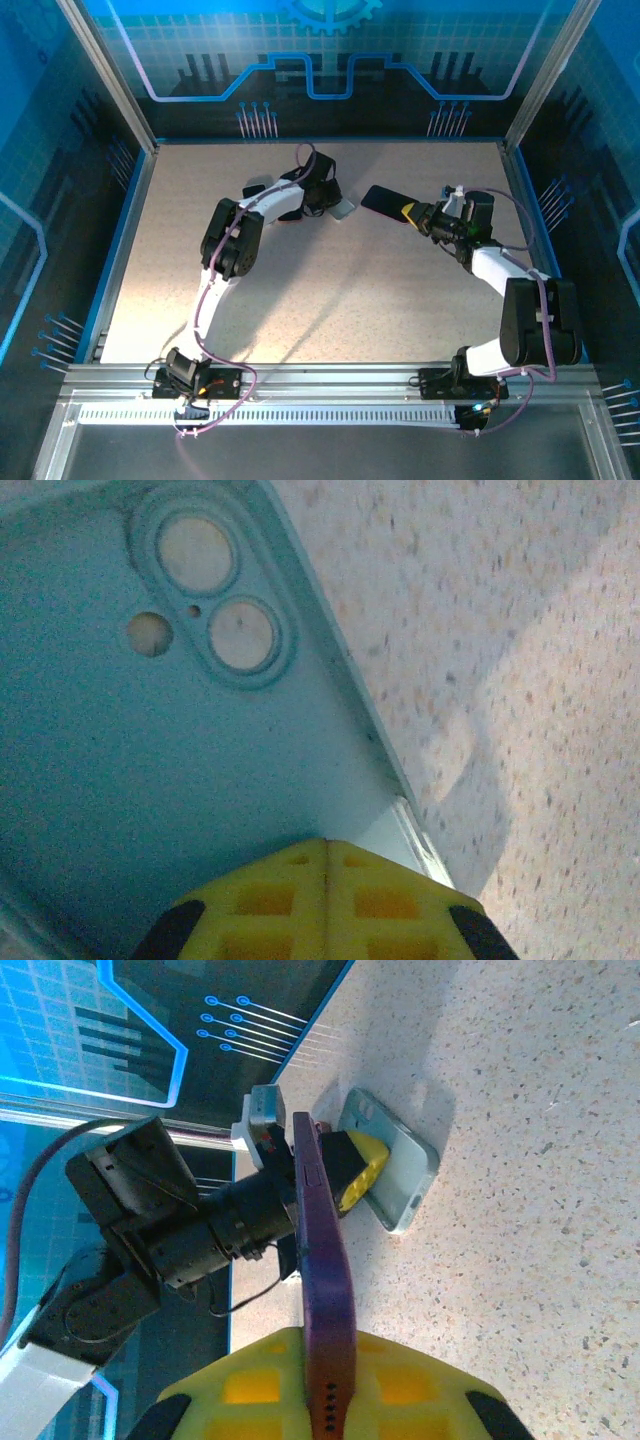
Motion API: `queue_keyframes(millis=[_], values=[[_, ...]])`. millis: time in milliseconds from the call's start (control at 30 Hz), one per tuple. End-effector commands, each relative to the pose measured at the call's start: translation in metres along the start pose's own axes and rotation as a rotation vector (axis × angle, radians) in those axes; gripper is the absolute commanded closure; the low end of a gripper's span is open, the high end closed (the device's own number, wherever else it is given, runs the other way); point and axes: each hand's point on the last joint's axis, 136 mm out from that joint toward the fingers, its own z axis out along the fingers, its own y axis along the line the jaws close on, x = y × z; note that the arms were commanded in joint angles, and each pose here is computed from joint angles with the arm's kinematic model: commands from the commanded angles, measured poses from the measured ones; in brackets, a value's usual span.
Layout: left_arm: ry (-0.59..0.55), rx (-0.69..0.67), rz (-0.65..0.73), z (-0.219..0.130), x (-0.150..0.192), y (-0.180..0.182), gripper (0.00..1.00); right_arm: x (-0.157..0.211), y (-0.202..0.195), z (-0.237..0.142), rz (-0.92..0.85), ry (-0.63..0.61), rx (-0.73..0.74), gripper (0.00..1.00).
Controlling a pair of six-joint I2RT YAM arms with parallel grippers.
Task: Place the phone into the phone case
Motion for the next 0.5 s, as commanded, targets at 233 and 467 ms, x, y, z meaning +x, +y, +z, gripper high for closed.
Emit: queue_keyframes(millis=[233, 467], values=[[0.196, -0.076, -0.046, -0.031, 0.126, 0.029, 1.0, 0.004, 0.037, -0.027, -0.085, -0.022, -0.073, 1.0], [0.233, -0.084, -0.17, -0.055, 0.193, 0.051, 1.0, 0.022, 0.038, -0.043, -0.097, -0.007, -0.046, 1.0]])
